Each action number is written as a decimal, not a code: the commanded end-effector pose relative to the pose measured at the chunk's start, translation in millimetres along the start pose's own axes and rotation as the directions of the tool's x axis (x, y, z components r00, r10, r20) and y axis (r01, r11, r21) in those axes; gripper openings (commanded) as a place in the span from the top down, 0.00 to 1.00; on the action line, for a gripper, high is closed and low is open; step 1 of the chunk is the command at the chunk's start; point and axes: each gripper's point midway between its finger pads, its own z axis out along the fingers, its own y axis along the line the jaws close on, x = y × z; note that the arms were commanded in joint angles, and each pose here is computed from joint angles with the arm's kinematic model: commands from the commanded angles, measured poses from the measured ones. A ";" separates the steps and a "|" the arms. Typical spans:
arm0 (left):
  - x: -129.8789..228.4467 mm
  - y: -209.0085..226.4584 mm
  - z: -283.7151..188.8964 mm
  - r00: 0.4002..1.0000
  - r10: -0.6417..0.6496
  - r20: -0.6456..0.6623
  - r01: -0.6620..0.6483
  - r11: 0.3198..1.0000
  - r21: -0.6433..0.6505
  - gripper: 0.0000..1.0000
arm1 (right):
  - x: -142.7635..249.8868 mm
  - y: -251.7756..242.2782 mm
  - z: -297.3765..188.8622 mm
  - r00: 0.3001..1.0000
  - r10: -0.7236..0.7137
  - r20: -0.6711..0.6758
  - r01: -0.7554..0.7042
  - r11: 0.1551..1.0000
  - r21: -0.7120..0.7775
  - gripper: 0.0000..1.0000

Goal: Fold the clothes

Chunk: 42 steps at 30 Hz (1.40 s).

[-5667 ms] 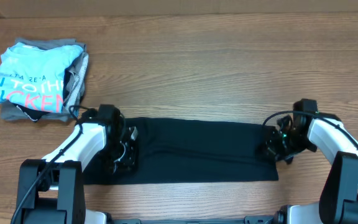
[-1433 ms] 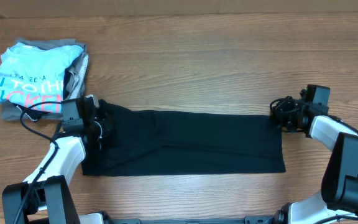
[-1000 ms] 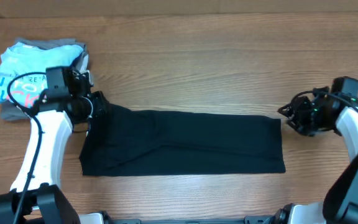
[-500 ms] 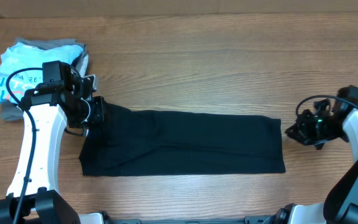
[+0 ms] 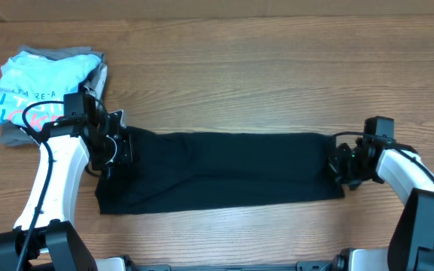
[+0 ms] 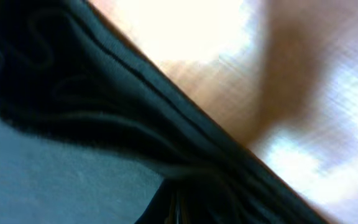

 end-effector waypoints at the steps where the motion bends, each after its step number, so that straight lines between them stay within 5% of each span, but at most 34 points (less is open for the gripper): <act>1: 0.2 -4.8 1.1 1.000 0.000 0.000 0.000 1.000 0.019 0.79 | 4.3 -24.7 32.1 0.997 0.073 0.006 -0.073 0.992 0.103 0.96; 5: -5.3 -4.3 1.1 1.000 0.009 0.022 -0.009 1.000 0.016 0.67 | -10.0 2.5 16.1 0.995 -0.097 -0.008 0.097 0.995 0.003 0.87; 11: -8.5 -4.2 0.9 0.999 0.014 0.035 -0.014 1.000 0.015 0.64 | -14.2 22.2 -51.2 0.958 -0.275 -0.081 0.264 0.957 -0.118 0.77; 13: -8.7 -4.2 1.0 0.999 0.014 0.036 -0.014 1.000 0.015 0.62 | -21.3 20.4 -71.7 0.943 -0.322 -0.079 0.312 0.943 -0.120 0.62; 21: -10.9 -4.0 0.8 0.999 0.028 0.045 -0.028 1.000 0.013 0.43 | -42.5 15.8 -73.2 0.913 -0.407 -0.032 0.396 0.902 -0.174 0.27; 28: -12.3 0.2 0.9 0.998 0.039 0.050 -0.038 0.999 -0.012 0.36 | -33.9 7.0 -35.3 0.869 -0.472 -0.146 0.431 0.869 -0.243 0.25; 35: -15.2 1.9 0.0 0.997 0.046 0.062 -0.046 0.999 -0.013 0.34 | -15.5 -19.8 4.9 0.847 -0.428 -0.314 0.380 0.902 -0.203 0.37; 42: -18.5 1.2 -0.1 0.996 0.051 0.075 -0.050 0.999 -0.011 0.33 | 12.6 -5.5 24.1 0.759 -0.531 -0.375 0.506 0.845 -0.173 0.46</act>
